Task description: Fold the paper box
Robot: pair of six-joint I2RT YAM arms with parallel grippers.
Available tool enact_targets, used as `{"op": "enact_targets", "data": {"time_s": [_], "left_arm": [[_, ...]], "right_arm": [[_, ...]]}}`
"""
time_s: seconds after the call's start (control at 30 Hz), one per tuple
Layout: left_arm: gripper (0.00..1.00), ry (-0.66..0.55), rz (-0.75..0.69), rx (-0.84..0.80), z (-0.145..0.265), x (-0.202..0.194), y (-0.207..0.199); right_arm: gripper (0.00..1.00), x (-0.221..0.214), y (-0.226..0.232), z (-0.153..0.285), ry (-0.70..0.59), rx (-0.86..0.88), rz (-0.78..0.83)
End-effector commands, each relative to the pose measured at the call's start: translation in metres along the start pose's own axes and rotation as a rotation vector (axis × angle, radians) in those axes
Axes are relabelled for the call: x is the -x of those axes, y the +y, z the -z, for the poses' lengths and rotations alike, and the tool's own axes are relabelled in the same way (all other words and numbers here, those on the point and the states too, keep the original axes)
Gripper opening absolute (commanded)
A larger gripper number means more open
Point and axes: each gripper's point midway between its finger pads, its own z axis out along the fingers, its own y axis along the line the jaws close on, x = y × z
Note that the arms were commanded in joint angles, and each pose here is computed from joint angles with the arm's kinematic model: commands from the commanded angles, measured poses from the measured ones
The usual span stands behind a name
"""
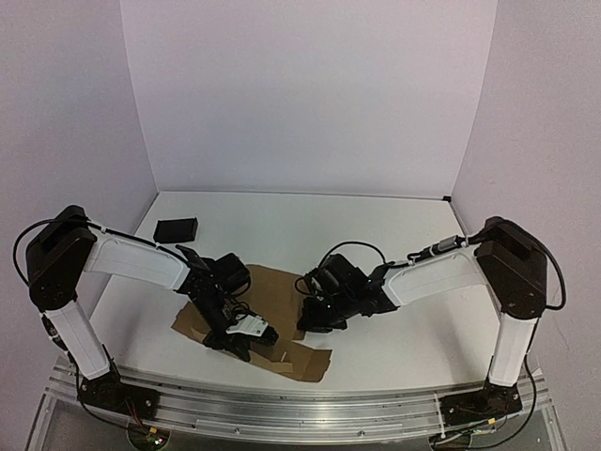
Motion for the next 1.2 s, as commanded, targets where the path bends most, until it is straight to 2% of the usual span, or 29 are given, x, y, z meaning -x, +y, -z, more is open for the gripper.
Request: {"op": "enact_targets", "data": {"time_s": [0.0, 0.17, 0.3, 0.37, 0.47, 0.63, 0.8, 0.87, 0.93, 1.07, 1.17], "left_arm": [[0.00, -0.002, -0.047, 0.046, 0.003, 0.000, 0.014], [0.00, 0.002, -0.041, 0.071, 0.007, -0.001, 0.021], [0.05, -0.024, -0.010, 0.082, 0.011, 0.008, 0.027], [0.14, -0.035, 0.002, 0.085, 0.014, 0.013, 0.029], [0.36, -0.032, 0.007, 0.084, 0.020, 0.016, 0.030], [0.52, -0.068, -0.015, -0.008, 0.048, 0.032, 0.013], [0.75, -0.197, -0.020, -0.101, 0.102, 0.064, 0.005], [0.84, -0.237, 0.001, -0.071, 0.121, 0.070, 0.016], [0.99, -0.266, 0.045, 0.031, 0.138, 0.073, 0.045], [1.00, -0.245, 0.142, 0.310, 0.167, 0.067, 0.119], [1.00, -0.191, 0.187, 0.344, 0.164, 0.056, 0.137]], "right_arm": [[0.00, -0.008, 0.028, 0.028, -0.134, -0.037, 0.344], [0.00, -0.014, 0.031, 0.045, -0.243, -0.168, 0.644], [0.00, -0.013, 0.037, 0.046, -0.298, -0.234, 0.782], [0.00, -0.011, 0.034, 0.047, -0.329, -0.296, 0.831], [0.00, -0.008, 0.025, 0.048, -0.356, -0.372, 0.878], [0.00, -0.006, 0.010, 0.045, -0.352, -0.460, 0.967], [0.00, -0.004, 0.008, 0.044, -0.347, -0.527, 1.072], [0.00, -0.004, 0.008, 0.045, -0.350, -0.557, 1.108], [0.00, -0.004, 0.008, 0.045, -0.354, -0.584, 1.141], [0.00, -0.006, 0.009, 0.042, -0.355, -0.587, 1.159], [0.00, -0.003, 0.011, 0.042, -0.370, -0.592, 1.158]]}}
